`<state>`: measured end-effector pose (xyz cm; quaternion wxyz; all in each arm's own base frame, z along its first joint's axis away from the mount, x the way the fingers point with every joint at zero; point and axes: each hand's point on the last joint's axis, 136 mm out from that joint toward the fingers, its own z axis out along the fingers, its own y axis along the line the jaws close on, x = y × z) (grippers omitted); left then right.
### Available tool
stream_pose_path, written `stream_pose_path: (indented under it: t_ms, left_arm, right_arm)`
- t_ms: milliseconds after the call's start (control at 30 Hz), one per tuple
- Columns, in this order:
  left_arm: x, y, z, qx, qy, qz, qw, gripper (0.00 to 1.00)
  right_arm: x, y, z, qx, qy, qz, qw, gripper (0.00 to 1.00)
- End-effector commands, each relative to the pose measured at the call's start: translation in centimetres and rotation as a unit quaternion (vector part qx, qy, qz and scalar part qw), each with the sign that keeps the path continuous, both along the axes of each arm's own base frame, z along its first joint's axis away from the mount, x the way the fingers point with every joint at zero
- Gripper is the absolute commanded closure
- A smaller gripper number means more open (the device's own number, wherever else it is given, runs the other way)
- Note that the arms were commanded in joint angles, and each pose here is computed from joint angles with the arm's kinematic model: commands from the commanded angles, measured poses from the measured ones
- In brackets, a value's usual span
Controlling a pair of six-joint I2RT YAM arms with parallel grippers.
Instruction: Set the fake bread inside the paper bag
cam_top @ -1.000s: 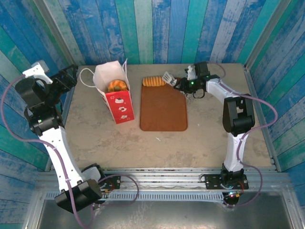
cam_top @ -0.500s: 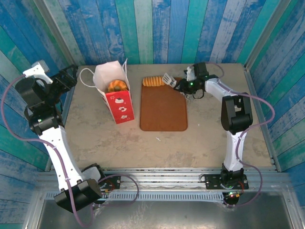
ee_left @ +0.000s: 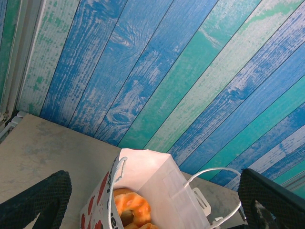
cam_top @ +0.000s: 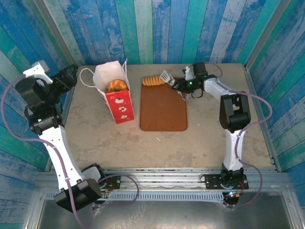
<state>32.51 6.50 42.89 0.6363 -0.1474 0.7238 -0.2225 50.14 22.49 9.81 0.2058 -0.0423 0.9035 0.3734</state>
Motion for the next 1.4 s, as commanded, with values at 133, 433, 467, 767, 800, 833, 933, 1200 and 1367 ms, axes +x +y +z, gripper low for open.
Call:
stream_pose_path:
  t_ms: [133, 433, 467, 767, 800, 833, 933, 1200, 1367]
  left_arm:
    - [0.2, 0.3, -0.5, 0.001, 0.007, 0.004, 1.000, 0.06]
    - [0.1, 0.3, -0.3, 0.003, 0.006, 0.003, 1.000, 0.06]
    - [0.1, 0.3, -0.2, 0.002, 0.005, 0.004, 1.000, 0.06]
    - [0.2, 0.3, -0.5, 0.000, 0.008, 0.003, 1.000, 0.06]
    - [0.2, 0.3, -0.6, -0.001, 0.009, 0.003, 1.000, 0.06]
    - [0.2, 0.4, -0.8, -0.002, 0.011, 0.004, 1.000, 0.06]
    - [0.4, 0.3, -1.4, -0.007, 0.017, 0.000, 1.000, 0.06]
    - [0.3, 0.3, -1.5, -0.007, 0.017, -0.001, 1.000, 0.06]
    - [0.3, 0.2, -1.5, -0.006, 0.017, -0.001, 1.000, 0.06]
  right_arm:
    - [-0.2, 0.6, 1.1, 0.029, -0.008, 0.007, 1.000, 0.56]
    - [-0.5, -0.3, -1.5, -0.008, 0.022, -0.005, 1.000, 0.56]
    - [-0.7, -0.4, -1.9, -0.009, 0.029, -0.004, 1.000, 0.56]
    - [-2.0, 0.7, -3.2, -0.001, 0.063, 0.019, 0.998, 0.59]
    - [-2.1, 0.9, -3.1, 0.001, 0.063, 0.023, 0.998, 0.61]
    - [-2.2, 1.0, -2.9, 0.004, 0.063, 0.024, 0.998, 0.64]
    - [-2.3, 1.3, -2.2, 0.012, 0.061, 0.028, 0.998, 0.76]
    - [-2.7, 0.4, 0.8, 0.010, 0.032, 0.006, 0.999, 0.96]
    - [-3.3, -0.4, 3.0, 0.014, 0.009, -0.018, 1.000, 1.00]
